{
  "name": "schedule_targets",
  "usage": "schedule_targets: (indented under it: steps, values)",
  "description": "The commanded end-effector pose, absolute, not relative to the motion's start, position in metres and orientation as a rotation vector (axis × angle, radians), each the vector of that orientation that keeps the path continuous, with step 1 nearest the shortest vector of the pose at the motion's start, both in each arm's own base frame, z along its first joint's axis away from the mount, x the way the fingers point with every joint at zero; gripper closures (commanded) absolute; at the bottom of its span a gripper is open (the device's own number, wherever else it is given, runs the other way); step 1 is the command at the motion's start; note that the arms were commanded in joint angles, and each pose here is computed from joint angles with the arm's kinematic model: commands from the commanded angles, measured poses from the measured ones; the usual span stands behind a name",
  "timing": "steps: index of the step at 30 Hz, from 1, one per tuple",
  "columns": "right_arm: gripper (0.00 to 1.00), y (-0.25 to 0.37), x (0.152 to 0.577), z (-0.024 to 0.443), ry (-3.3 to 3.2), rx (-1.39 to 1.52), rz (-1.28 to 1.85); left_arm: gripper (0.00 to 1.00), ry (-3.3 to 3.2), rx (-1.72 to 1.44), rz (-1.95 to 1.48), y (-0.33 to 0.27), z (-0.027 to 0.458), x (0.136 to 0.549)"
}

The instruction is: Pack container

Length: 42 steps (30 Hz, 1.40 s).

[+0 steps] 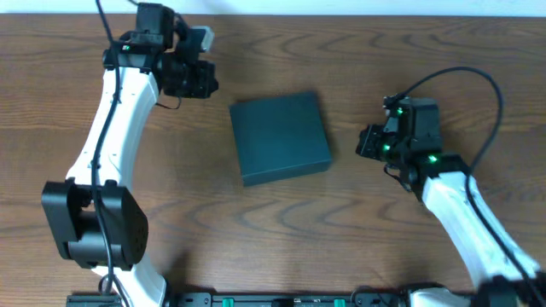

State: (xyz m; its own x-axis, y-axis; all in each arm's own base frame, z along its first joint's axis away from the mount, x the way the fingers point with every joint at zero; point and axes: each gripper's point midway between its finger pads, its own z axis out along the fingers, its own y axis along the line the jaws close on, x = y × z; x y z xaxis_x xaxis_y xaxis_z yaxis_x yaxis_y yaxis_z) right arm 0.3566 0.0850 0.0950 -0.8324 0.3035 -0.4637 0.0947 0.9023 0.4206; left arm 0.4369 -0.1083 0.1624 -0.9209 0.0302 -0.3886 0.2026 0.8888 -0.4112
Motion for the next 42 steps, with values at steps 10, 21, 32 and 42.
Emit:
schedule_targets:
  steps: [10,21,32,42]
  values:
    - [0.98,0.128,0.361,0.032,2.636,0.19,0.823,0.94,2.877,-0.326,-0.716,-0.106,0.043,0.397]
    - [0.98,0.175,0.335,0.039,2.674,0.036,1.015,0.94,2.759,-0.147,-0.901,-0.158,0.044,0.418]
    - [0.98,0.162,0.335,0.031,2.717,0.082,0.922,0.94,2.736,-0.149,-0.891,-0.154,0.046,0.424]
    - [0.98,0.077,0.439,0.132,2.468,-0.004,0.623,0.94,2.55,-0.017,-0.551,-0.103,0.157,0.465]
